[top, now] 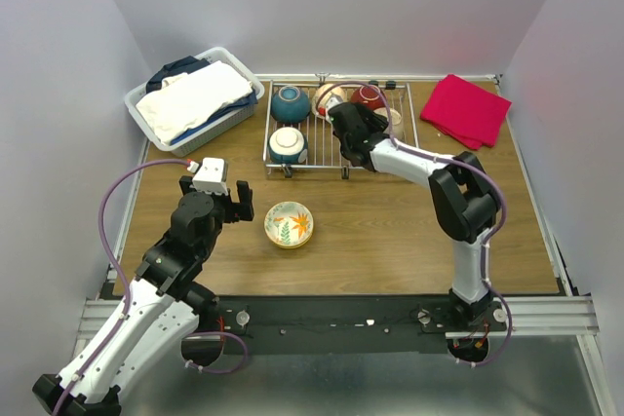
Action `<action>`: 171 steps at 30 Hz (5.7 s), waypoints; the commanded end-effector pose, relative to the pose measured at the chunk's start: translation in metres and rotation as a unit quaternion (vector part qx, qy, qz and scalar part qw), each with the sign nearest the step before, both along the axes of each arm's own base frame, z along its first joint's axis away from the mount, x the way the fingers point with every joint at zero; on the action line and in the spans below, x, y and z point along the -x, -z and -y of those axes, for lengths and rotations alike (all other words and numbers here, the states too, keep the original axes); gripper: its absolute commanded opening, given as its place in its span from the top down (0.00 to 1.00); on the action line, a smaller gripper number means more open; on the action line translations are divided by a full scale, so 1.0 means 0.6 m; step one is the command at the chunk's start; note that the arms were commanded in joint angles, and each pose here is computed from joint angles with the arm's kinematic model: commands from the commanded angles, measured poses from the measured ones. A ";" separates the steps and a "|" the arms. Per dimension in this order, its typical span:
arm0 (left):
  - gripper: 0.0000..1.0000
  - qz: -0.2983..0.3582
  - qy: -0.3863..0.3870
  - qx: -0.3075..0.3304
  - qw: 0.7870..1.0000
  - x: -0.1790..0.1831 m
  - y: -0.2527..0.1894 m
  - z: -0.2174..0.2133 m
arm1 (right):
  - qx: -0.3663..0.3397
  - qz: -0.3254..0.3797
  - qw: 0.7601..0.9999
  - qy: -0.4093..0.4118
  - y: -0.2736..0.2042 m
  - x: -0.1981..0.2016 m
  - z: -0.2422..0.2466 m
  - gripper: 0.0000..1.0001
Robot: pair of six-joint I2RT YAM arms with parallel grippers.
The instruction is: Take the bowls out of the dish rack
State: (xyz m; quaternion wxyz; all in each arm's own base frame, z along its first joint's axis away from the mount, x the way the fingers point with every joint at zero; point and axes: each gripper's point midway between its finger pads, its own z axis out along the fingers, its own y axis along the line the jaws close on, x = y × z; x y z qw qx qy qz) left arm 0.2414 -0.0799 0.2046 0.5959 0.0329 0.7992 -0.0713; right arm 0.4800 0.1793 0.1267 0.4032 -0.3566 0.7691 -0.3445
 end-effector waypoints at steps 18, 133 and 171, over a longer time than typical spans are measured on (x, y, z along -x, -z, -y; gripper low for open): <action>0.01 0.005 0.008 0.003 1.000 -0.005 0.000 0.006 | -0.386 0.045 0.921 -0.002 -0.190 0.022 -0.115 0.63; 1.00 -0.271 -0.200 0.192 0.922 -0.068 0.220 -0.104 | -0.647 -0.088 0.756 -0.042 -0.180 0.275 -0.110 0.00; 0.01 -0.165 -0.123 0.059 0.977 -0.041 0.078 -0.088 | -0.216 0.017 0.973 -0.083 -0.100 -0.004 -0.006 0.00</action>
